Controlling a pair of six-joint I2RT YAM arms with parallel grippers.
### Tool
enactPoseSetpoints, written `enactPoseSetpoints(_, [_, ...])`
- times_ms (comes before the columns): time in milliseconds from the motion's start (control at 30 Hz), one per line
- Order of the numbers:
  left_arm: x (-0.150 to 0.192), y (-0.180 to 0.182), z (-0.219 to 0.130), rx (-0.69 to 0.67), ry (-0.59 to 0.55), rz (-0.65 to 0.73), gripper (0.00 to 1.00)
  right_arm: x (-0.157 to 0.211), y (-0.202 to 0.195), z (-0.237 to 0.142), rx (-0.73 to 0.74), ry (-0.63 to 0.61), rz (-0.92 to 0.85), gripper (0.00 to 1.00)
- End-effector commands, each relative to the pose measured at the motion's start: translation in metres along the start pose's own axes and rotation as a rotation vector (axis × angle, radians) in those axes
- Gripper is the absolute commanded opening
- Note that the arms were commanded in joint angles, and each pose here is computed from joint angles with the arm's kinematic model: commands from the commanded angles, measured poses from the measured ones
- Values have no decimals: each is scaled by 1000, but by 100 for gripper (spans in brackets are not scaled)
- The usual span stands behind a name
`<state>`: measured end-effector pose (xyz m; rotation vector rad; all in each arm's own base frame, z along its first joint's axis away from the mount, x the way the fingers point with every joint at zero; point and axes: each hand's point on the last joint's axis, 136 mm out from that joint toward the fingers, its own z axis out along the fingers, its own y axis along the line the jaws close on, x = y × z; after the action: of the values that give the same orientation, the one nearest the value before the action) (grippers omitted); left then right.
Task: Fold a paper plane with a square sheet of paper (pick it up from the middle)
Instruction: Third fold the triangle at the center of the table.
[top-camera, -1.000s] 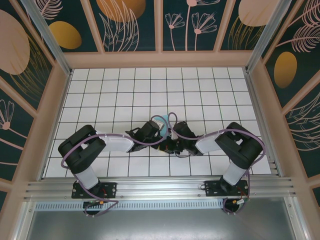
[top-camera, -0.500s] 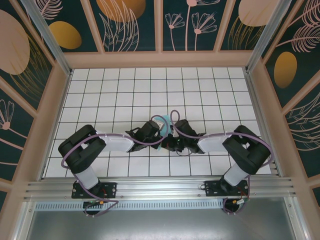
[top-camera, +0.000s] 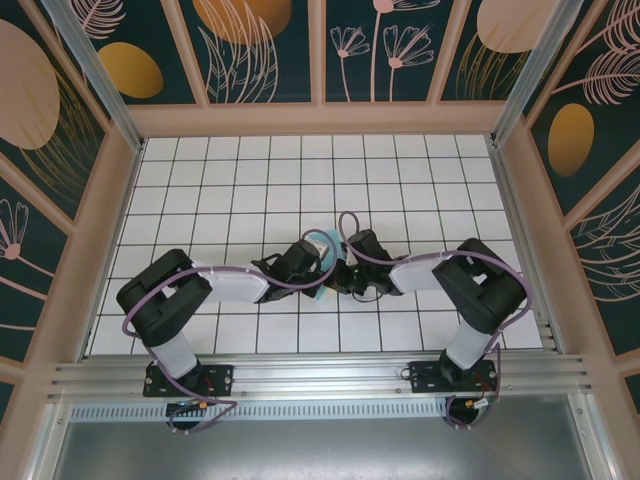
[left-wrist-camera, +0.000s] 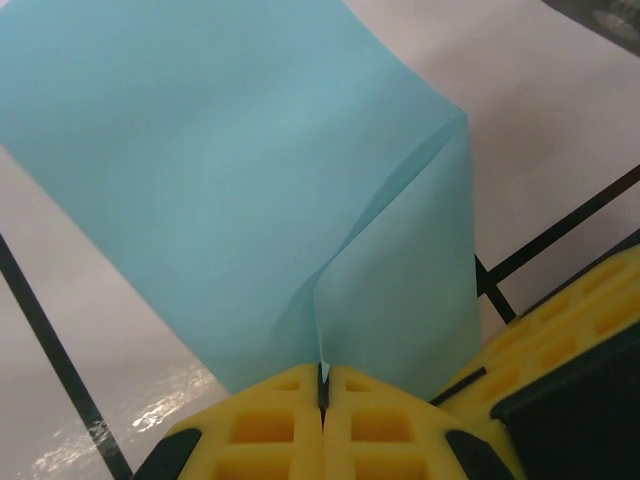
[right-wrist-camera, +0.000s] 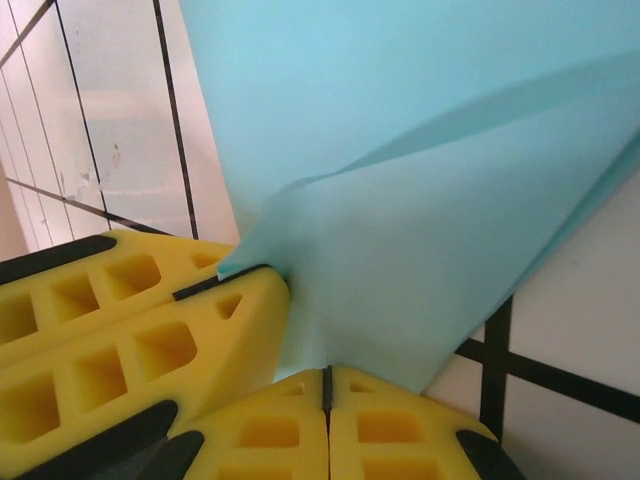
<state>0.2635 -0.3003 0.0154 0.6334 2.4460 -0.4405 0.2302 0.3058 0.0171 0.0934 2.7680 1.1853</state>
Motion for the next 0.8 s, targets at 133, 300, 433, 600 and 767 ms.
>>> enactPoseSetpoints(133, [-40,1,-44,-34,-89,-102,38,-2,3,-5,7,8,-48,8])
enactPoseSetpoints(300, [-69,0,-78,-29,-181,-210,42,-11,35,-15,-92,-19,-83,9])
enactPoseSetpoints(433, [-67,-17,-85,88,-173,-294,18,-21,37,-26,-85,-63,-85,10])
enactPoseSetpoints(600, [-64,-37,-75,209,-140,-340,0,-33,30,-34,-89,-88,-75,10])
enactPoseSetpoints(767, [-58,-37,-63,191,-97,-346,0,-46,33,-29,-93,-77,-90,10])
